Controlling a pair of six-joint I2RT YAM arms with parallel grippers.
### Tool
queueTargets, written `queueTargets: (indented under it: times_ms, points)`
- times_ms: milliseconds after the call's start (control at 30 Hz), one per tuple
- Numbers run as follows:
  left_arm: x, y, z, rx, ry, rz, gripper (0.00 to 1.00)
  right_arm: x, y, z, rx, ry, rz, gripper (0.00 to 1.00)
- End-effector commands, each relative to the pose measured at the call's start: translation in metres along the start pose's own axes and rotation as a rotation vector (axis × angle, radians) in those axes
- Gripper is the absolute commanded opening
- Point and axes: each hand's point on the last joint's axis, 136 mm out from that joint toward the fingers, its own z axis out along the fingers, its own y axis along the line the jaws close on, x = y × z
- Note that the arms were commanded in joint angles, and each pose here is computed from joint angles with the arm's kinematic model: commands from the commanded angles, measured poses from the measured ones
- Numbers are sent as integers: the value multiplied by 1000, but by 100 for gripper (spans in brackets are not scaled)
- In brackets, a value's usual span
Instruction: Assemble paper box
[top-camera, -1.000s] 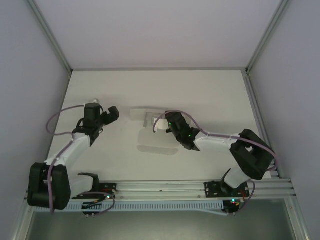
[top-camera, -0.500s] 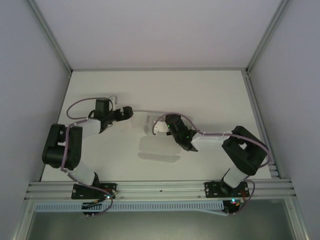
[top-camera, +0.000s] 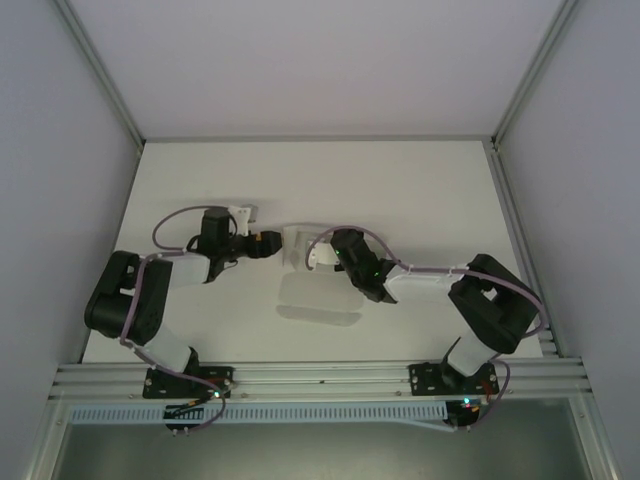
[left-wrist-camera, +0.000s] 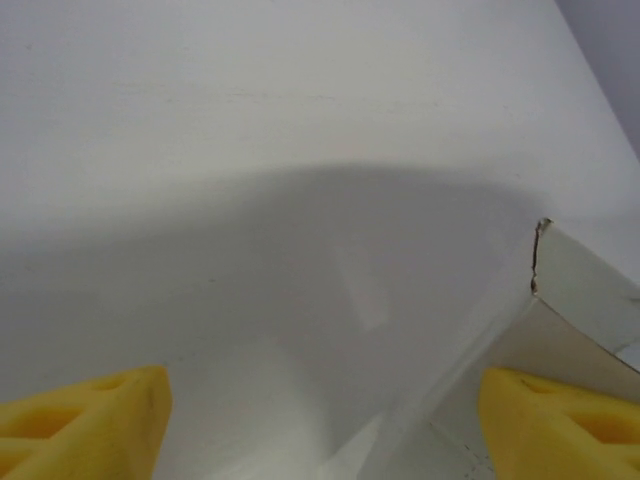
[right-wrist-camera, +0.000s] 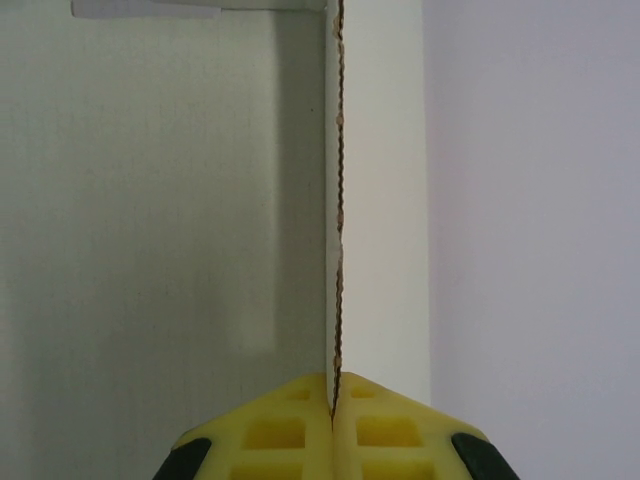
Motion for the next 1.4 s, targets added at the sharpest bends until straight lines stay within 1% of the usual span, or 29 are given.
queueTargets:
  times_ms: [0, 100, 200, 367, 467, 533, 667, 767, 900, 967, 1067, 1167, 1300, 1367]
  points:
    - [-14, -34, -11, 153, -68, 65, 77, -4, -10, -8, 13, -10, 37, 0]
    - [-12, -45, -9, 191, -61, 118, 72, -3, -10, -11, 12, -12, 51, 0]
    - [-5, -57, -2, 231, -21, 165, 67, -3, -8, -12, 0, -15, 56, 0]
    - [7, -65, 7, 248, 24, 205, 60, 0, -3, -12, 1, -8, 49, 0]
    - [15, -66, 8, 253, 30, 219, 59, 3, -3, -12, 3, 8, 44, 0]
    - [20, -66, 11, 239, 33, 235, 57, 4, -3, -14, -1, 14, 45, 0]
    - [32, -71, 14, 239, 38, 278, 55, 2, 1, -21, -16, 7, 20, 0]
    - [35, -67, 14, 214, 30, 287, 53, 2, 10, -24, 3, 4, -28, 0]
    - [38, -63, 8, 192, -9, 295, 53, 8, 22, -24, 47, 51, -118, 0]
    - [44, -65, 9, 193, -2, 310, 53, 10, 25, -24, 78, 62, -129, 0]
    - [55, -71, 14, 196, 19, 358, 52, 4, 27, -25, 90, 49, -119, 0]
    - [62, -79, 14, 212, 18, 385, 51, -3, 29, -29, 107, 26, -144, 0]
    - [60, -83, 15, 221, 7, 389, 50, -3, 29, -32, 115, 28, -159, 0]
    - [56, -82, 18, 198, 1, 389, 50, -5, 29, -34, 103, 22, -145, 0]
